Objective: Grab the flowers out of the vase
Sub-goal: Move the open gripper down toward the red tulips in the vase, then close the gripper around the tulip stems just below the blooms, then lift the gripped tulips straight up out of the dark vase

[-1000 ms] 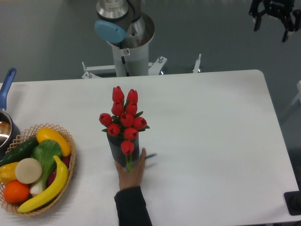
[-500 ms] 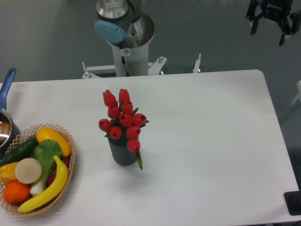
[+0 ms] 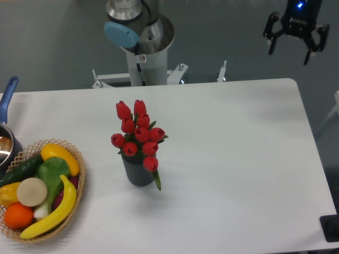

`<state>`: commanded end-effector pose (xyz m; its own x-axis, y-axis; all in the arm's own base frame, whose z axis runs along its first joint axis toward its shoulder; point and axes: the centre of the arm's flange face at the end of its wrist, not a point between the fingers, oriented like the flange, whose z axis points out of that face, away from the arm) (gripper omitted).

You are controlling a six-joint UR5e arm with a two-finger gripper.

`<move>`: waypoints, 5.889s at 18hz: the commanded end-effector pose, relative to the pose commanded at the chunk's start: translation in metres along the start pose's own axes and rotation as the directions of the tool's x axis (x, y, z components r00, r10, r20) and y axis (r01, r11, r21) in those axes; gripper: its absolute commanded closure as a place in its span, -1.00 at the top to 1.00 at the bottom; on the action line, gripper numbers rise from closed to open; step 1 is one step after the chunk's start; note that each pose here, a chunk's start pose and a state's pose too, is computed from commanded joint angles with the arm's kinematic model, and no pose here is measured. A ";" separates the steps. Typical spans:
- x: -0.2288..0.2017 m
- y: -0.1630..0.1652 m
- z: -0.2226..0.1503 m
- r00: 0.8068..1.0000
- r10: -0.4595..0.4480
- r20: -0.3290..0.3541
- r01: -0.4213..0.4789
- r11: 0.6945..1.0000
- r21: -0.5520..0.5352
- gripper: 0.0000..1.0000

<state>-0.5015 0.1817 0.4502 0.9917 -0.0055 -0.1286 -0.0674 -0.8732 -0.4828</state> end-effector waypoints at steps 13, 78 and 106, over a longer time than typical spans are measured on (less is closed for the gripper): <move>0.058 -0.076 0.089 0.997 0.077 -0.025 -0.072 0.986 0.152 1.00; 0.182 -0.166 0.225 0.877 0.278 -0.392 -0.034 0.850 0.526 -0.04; 0.156 -0.213 0.127 0.915 0.158 -0.372 0.106 0.795 0.597 -0.04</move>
<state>-0.3462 0.4287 0.4227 0.9372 -0.3242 0.1286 -0.0143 -0.4042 -0.9146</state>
